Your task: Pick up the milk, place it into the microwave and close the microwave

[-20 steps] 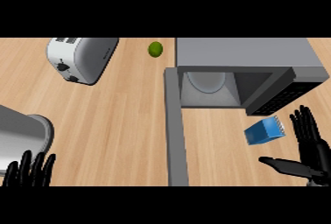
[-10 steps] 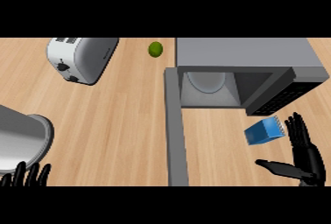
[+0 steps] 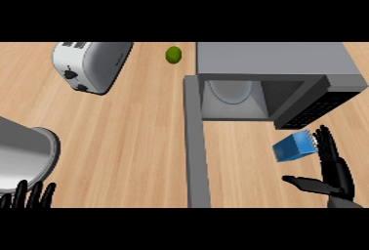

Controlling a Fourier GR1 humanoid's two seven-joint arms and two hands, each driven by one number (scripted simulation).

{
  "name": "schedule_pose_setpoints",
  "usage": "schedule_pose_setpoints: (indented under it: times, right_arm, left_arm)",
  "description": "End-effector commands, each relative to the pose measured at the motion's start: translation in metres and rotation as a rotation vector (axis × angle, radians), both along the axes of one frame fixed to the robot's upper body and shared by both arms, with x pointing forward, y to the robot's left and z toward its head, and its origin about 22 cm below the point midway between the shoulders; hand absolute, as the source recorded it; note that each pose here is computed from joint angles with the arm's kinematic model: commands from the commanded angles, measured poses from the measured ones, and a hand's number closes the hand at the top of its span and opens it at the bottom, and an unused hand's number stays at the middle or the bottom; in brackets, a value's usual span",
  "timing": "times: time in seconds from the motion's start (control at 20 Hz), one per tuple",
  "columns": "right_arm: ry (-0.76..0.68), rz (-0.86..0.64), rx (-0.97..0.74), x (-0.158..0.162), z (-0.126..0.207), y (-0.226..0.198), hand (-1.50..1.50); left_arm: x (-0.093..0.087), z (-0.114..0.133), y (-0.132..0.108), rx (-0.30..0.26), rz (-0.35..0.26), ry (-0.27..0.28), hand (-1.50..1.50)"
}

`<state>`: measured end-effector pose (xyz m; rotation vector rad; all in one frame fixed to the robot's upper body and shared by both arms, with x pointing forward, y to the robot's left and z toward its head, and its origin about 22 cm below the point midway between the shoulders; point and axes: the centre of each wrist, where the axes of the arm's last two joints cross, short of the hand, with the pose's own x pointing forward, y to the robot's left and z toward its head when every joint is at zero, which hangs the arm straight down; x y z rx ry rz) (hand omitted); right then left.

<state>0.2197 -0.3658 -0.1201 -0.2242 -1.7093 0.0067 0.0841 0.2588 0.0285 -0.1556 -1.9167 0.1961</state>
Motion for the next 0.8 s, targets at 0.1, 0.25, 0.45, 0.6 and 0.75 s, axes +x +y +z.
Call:
schedule_pose_setpoints:
  times: [0.1, 0.25, 0.45, 0.6, 0.75]
  right_arm:
    - [-0.035, 0.044, 0.011, -0.011, -0.021, 0.011, -1.50]
    - [-0.037, 0.063, 0.028, 0.023, 0.007, 0.001, -1.50]
    - [-0.010, 0.049, 0.052, 0.027, -0.007, 0.021, -1.50]
    - [-0.016, 0.050, 0.055, 0.019, -0.011, 0.025, -1.50]
    - [-0.020, 0.009, 0.028, 0.036, -0.002, 0.013, -1.50]
  left_arm:
    - [-0.013, 0.003, 0.000, 0.000, 0.015, -0.016, -1.50]
    - [-0.003, -0.008, -0.005, -0.002, 0.001, 0.010, -1.50]
    - [-0.004, -0.002, 0.002, 0.009, -0.006, -0.017, -1.50]
    - [-0.007, 0.001, 0.018, -0.014, 0.003, -0.016, -1.50]
    - [-0.012, -0.002, 0.013, 0.006, -0.015, 0.012, -1.50]
